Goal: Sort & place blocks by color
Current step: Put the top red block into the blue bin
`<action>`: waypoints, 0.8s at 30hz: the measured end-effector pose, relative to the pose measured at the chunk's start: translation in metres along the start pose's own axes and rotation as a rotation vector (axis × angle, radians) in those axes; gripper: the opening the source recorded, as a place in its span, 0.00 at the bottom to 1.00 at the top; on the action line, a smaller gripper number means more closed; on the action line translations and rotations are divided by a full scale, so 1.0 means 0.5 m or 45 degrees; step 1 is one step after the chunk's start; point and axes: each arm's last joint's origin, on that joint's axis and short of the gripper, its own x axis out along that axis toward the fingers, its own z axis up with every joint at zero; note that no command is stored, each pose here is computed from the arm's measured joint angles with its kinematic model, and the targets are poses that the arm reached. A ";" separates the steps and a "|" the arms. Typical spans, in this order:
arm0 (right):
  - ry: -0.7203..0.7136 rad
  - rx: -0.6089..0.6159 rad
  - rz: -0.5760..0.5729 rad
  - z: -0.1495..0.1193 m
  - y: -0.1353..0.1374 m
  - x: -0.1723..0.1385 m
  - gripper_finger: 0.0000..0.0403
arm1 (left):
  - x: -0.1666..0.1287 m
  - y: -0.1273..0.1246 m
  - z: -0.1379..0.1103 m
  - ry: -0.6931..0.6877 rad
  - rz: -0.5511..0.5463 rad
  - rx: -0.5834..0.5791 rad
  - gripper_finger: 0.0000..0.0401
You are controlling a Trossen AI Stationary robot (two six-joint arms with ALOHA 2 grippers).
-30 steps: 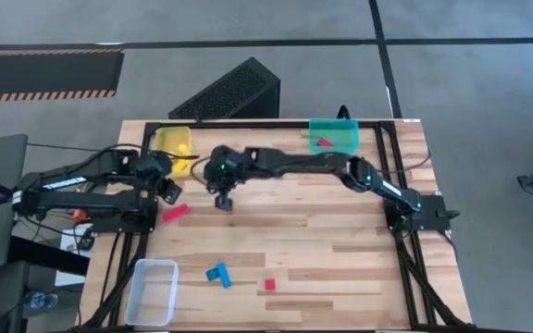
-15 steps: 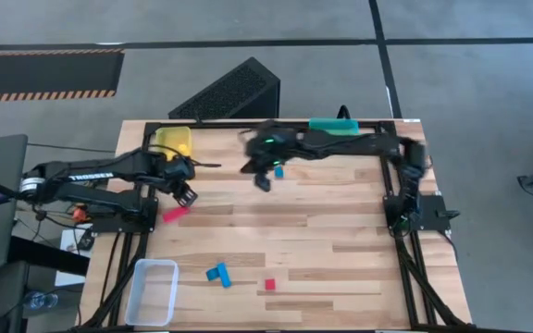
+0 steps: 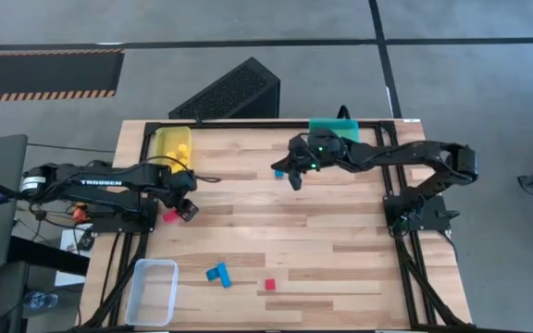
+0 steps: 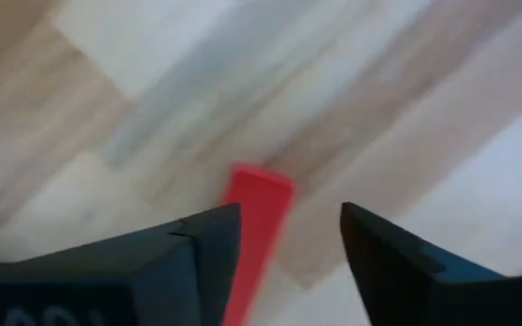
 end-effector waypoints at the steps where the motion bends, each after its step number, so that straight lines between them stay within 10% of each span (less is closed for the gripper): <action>1: 0.003 0.001 0.003 -0.001 0.000 0.001 0.01 | 0.001 0.001 0.000 -0.008 0.032 0.003 0.47; 13: 0.004 0.006 0.059 -0.001 0.010 0.002 0.02 | 0.056 -0.002 0.009 0.232 0.192 0.147 0.68; 24: -0.124 0.015 0.059 0.039 0.036 -0.053 0.02 | 0.098 -0.017 0.025 0.405 0.182 0.191 0.29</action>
